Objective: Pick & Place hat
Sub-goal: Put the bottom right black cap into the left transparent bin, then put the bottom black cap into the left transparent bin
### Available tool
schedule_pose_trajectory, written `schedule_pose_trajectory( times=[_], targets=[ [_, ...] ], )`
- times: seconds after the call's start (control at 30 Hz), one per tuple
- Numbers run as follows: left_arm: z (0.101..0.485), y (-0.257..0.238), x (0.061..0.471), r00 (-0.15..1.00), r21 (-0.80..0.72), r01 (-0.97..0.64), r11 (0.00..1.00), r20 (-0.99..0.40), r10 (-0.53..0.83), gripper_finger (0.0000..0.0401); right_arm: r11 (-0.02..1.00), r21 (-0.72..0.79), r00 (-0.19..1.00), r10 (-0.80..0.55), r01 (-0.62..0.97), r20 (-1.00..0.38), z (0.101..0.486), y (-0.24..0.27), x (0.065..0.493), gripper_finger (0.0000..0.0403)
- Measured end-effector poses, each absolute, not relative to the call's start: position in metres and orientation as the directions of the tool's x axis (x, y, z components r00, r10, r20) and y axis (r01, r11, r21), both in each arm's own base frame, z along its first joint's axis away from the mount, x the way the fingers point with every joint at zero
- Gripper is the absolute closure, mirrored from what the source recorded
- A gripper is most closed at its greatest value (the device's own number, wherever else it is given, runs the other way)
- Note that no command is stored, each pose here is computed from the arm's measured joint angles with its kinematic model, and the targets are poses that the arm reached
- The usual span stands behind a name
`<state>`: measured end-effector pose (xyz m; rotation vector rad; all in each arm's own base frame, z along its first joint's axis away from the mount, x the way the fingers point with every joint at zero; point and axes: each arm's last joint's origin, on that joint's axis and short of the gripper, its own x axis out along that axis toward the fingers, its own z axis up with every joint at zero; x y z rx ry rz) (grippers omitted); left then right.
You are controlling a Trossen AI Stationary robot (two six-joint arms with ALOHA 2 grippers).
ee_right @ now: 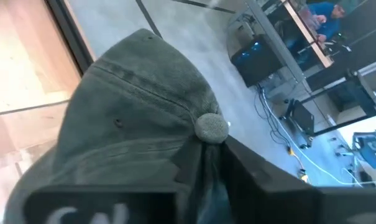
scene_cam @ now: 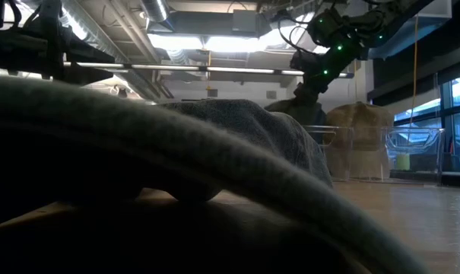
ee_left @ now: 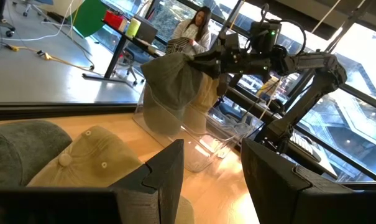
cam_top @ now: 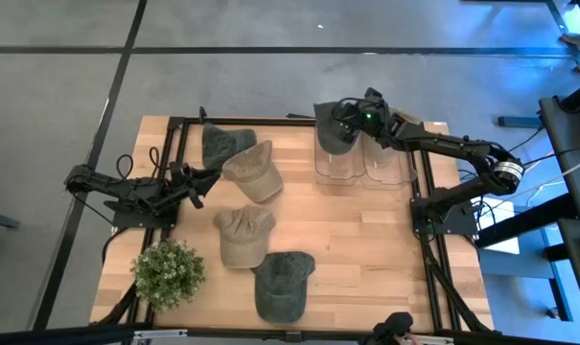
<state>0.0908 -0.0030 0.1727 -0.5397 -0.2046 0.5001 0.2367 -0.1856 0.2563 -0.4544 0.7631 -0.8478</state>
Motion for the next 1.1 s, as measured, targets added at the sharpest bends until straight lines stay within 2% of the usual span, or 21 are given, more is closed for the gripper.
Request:
schedule_pose_trajectory(
  times=[0.17,0.33,0.53,0.73,0.8,0.9,1.1],
  targets=[
    [0.173,-0.003,0.091,0.861,-0.539,-0.399,0.742,0.058,0.505,0.0246,0.551,-0.655,0.39,-0.833,0.517,-0.392,0.259,-0.187,0.237,0.0264],
    [0.173,-0.003,0.091,0.861,-0.54,-0.398,0.741,0.059,0.505,0.0246,0.465,-0.699,0.339,-0.883,0.543,-0.324,0.282,-0.19,0.239,0.0226],
    [0.173,-0.003,0.091,0.861,-0.54,-0.399,0.741,0.059,0.506,0.0246,0.424,-0.682,0.37,-0.899,0.596,-0.235,0.318,-0.189,0.241,0.0214],
    [0.173,-0.003,0.091,0.864,-0.54,-0.394,0.743,0.059,0.501,0.0246,0.442,-0.655,0.404,-0.888,0.613,-0.222,0.327,-0.187,0.245,0.0214],
    [0.173,-0.003,0.091,0.867,-0.542,-0.387,0.746,0.06,0.494,0.0246,0.476,-0.627,0.422,-0.872,0.617,-0.247,0.325,-0.181,0.247,0.0214],
    [0.173,-0.004,0.091,0.881,-0.574,-0.354,0.739,0.062,0.47,0.0246,0.606,-0.571,0.532,-0.785,0.554,-0.317,0.322,-0.163,0.253,0.0214],
    [0.178,-0.006,0.092,0.91,-0.737,-0.195,0.648,0.11,0.399,0.0246,0.891,-0.311,0.768,-0.446,0.332,-0.46,0.312,-0.119,0.27,0.0214]
  ],
)
